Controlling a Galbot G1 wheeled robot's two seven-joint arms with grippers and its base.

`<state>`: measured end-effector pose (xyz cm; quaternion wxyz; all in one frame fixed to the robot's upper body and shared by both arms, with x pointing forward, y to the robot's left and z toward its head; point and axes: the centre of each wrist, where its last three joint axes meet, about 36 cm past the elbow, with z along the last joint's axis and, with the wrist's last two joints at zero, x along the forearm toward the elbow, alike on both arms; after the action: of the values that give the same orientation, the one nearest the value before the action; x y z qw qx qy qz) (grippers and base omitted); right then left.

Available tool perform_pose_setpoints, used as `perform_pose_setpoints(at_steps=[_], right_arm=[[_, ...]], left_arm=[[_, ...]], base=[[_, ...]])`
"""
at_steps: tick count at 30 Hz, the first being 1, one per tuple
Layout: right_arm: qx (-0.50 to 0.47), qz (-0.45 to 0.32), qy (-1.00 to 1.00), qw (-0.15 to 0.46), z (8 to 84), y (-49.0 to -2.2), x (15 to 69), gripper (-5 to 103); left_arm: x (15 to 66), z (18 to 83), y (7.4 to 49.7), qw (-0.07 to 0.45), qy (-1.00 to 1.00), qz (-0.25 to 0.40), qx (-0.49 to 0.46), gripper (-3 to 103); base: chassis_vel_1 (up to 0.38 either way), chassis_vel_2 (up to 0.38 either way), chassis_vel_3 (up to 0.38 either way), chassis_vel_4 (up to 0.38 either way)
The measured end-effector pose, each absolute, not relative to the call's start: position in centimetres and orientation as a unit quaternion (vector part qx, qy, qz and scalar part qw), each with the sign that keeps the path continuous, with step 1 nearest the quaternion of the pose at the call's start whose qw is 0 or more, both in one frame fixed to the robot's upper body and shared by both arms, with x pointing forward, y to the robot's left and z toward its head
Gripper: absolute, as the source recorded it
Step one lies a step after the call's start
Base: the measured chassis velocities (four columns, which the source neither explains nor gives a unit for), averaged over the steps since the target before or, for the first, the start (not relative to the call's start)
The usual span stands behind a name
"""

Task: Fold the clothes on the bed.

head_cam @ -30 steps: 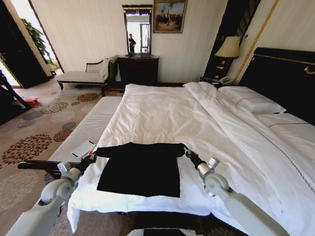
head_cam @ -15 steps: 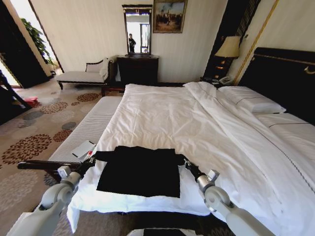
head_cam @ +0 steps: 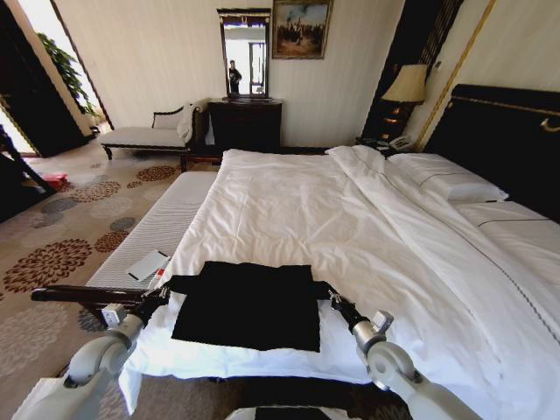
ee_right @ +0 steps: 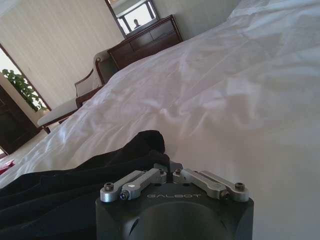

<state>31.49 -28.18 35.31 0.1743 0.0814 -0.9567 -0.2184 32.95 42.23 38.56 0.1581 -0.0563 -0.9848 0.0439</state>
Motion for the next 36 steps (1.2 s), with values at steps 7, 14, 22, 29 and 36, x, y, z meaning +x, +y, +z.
perform_pose_setpoints(at_steps=[7,14,22,29,36], right_arm=[[0.076,-0.209,-0.959,0.177,35.7,-28.1,30.9,25],[0.061,-0.226,-0.961,0.146,38.4,-29.4,34.1,51],[0.063,-0.235,-0.958,0.153,39.7,-29.6,35.9,79],[0.063,-0.285,-0.933,0.210,42.2,-27.3,34.7,100],[0.072,-0.325,-0.908,0.256,45.6,-24.4,30.8,100]], left_arm=[[32.5,39.0,42.0,0.137,-0.989,0.030,-0.056,0],[32.9,42.0,41.4,0.096,-0.991,0.064,-0.071,32],[35.1,42.4,42.4,0.091,-0.990,0.103,-0.027,54],[36.4,42.6,42.8,0.093,-0.988,0.122,-0.005,81],[36.5,42.0,43.3,0.099,-0.988,0.116,0.005,100]], base=[[0.000,0.000,0.000,0.000],[0.000,0.000,0.000,0.000],[0.000,0.000,0.000,0.000],[0.000,0.000,0.000,0.000],[0.000,0.000,0.000,0.000]])
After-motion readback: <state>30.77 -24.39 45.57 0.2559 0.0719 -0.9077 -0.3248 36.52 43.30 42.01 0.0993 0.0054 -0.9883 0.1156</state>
